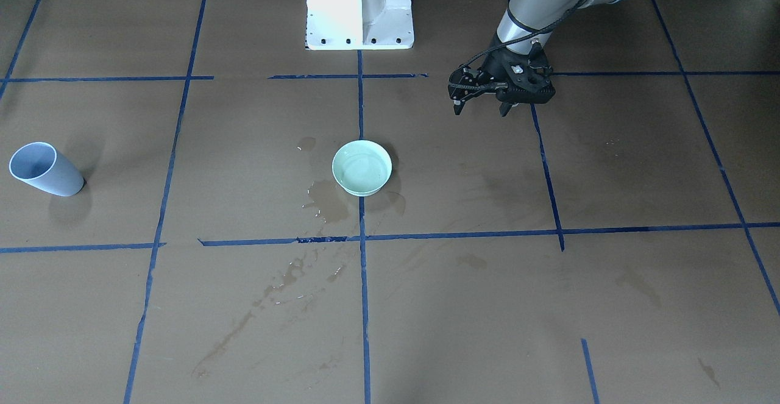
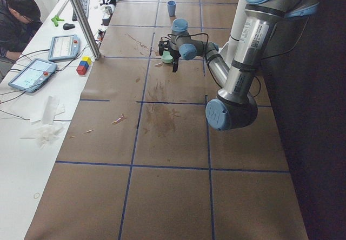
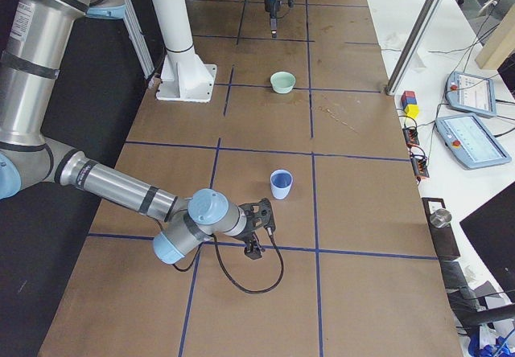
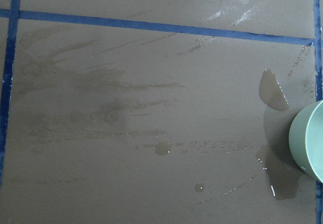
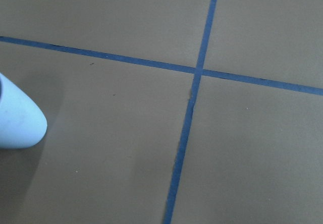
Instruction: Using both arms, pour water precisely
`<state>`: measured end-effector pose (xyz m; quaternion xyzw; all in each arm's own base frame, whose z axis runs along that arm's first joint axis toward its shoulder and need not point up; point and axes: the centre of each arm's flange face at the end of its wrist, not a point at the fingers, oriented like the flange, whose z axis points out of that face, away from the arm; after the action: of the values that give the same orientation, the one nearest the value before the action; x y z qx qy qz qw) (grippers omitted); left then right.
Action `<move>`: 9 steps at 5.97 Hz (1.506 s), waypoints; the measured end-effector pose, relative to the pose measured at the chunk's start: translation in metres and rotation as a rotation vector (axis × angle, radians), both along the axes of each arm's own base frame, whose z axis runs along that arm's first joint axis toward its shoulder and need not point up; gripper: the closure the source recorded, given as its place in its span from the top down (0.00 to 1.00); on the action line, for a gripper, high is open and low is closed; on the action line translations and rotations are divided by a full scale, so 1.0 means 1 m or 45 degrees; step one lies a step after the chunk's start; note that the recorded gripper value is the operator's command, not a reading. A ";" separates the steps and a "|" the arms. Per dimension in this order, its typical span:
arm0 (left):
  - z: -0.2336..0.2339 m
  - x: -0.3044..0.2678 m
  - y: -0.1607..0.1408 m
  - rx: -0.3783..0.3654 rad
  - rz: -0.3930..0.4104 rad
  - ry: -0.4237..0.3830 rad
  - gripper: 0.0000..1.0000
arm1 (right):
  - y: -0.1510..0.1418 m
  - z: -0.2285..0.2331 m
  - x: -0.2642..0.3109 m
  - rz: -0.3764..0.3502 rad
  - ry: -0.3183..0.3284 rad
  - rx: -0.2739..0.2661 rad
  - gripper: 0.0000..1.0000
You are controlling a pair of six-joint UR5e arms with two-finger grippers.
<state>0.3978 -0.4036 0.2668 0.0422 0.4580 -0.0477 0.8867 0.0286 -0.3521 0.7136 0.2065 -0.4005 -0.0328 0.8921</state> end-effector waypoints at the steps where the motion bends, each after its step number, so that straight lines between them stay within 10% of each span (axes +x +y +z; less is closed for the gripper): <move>1: -0.002 0.002 -0.001 -0.001 -0.002 0.002 1.00 | -0.024 0.004 0.011 -0.094 0.054 -0.050 1.00; 5: -0.039 0.052 -0.008 -0.082 -0.033 0.049 1.00 | -0.074 -0.069 0.069 -0.179 0.084 -0.362 1.00; 9: -0.057 0.142 -0.029 -0.185 -0.165 0.059 0.98 | -0.071 -0.073 0.072 -0.165 0.085 -0.399 1.00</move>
<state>0.5396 -0.4327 0.2095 0.0062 0.4703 -0.1388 0.8715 0.1011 -0.4232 0.6405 0.0374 -0.3833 -0.0341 0.9222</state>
